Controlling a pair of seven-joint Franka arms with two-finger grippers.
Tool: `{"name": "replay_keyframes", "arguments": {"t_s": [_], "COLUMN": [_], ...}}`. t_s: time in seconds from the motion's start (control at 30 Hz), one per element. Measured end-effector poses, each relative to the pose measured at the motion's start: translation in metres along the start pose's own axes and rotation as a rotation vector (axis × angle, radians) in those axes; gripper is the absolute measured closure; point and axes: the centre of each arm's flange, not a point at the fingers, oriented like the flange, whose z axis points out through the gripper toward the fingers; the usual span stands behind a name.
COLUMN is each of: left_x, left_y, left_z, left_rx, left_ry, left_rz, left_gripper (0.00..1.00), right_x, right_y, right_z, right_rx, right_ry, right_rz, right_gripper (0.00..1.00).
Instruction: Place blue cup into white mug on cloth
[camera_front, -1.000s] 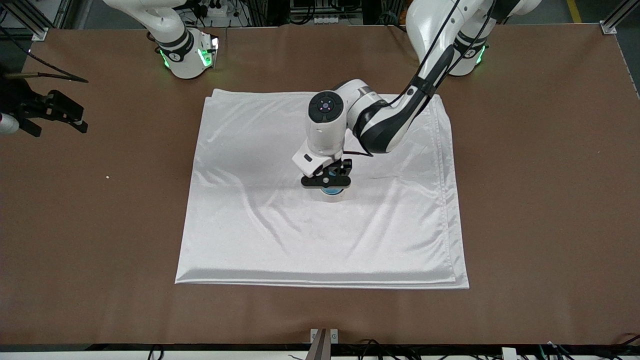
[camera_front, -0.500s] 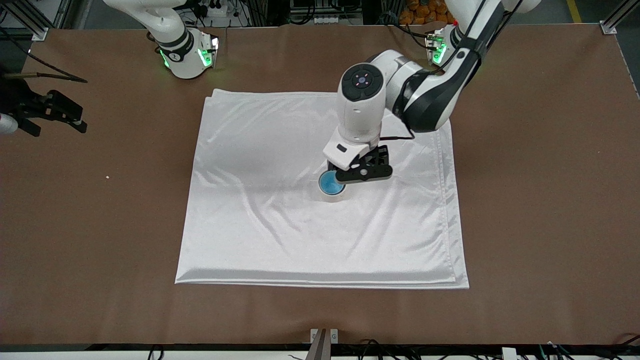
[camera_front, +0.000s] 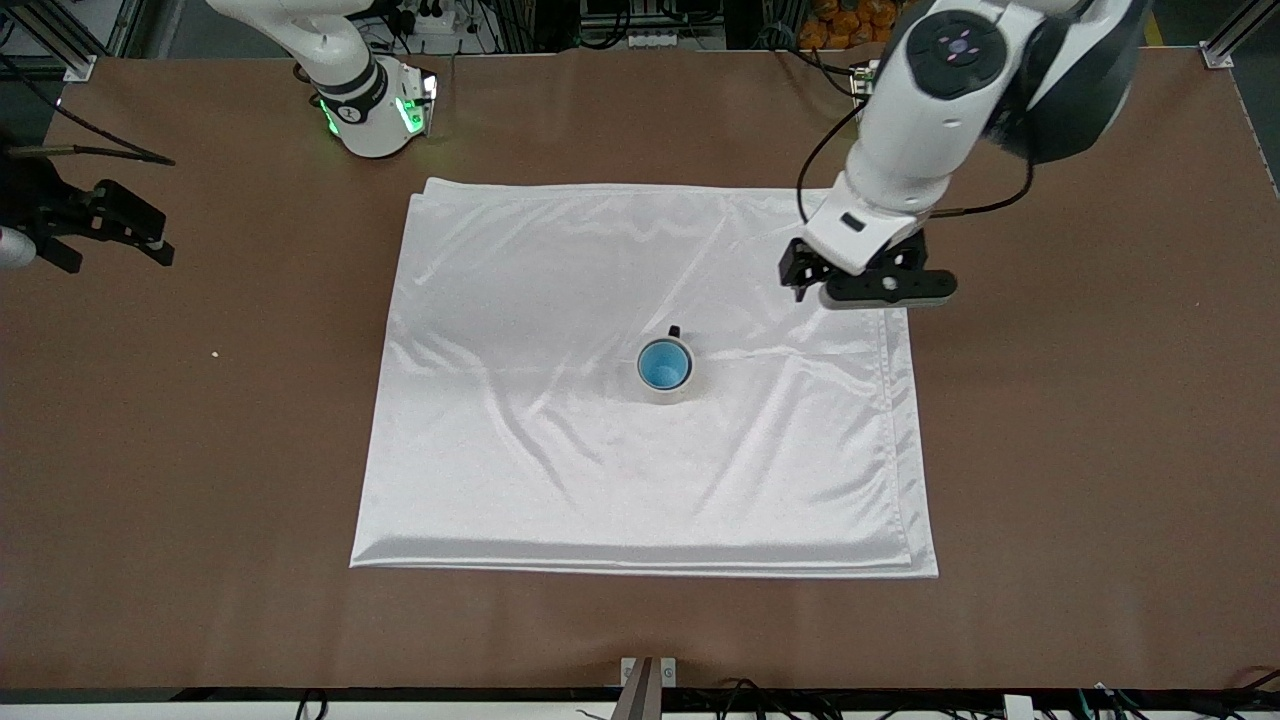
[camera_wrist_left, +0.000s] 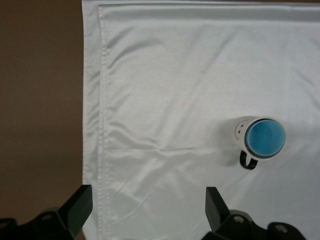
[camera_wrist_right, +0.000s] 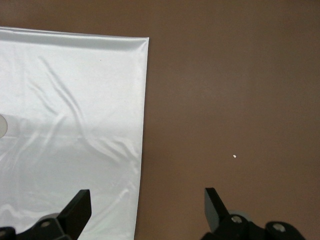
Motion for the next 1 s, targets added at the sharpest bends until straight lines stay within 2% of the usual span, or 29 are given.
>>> {"name": "replay_keyframes", "arguments": {"t_s": [0.2,0.43,0.7,1.0], "left_x": [-0.007,0.004,0.022,0.044], "left_y": [-0.057,-0.101,-0.119,-0.127], "left_z": [-0.029,-0.056,-0.094,-0.105], "left_rx": [0.036,0.028,0.007,-0.012], "left_ry": [-0.034,0.003,0.038,0.015], "left_rz": [0.058,0.04,0.02,0.02], "left_gripper": [0.0,0.0,0.0,0.0], "right_x": [0.0,0.0,0.0,0.0], "right_y": [0.0,-0.001,-0.001,-0.003], "right_z": [0.0,0.0,0.0,0.0], "right_rx": [0.0,0.001,0.001,0.002], "right_ry": [0.0,0.0,0.0,0.001], "right_rz": [0.0,-0.001,-0.002,-0.006], "right_gripper": [0.0,0.0,0.0,0.0]}}
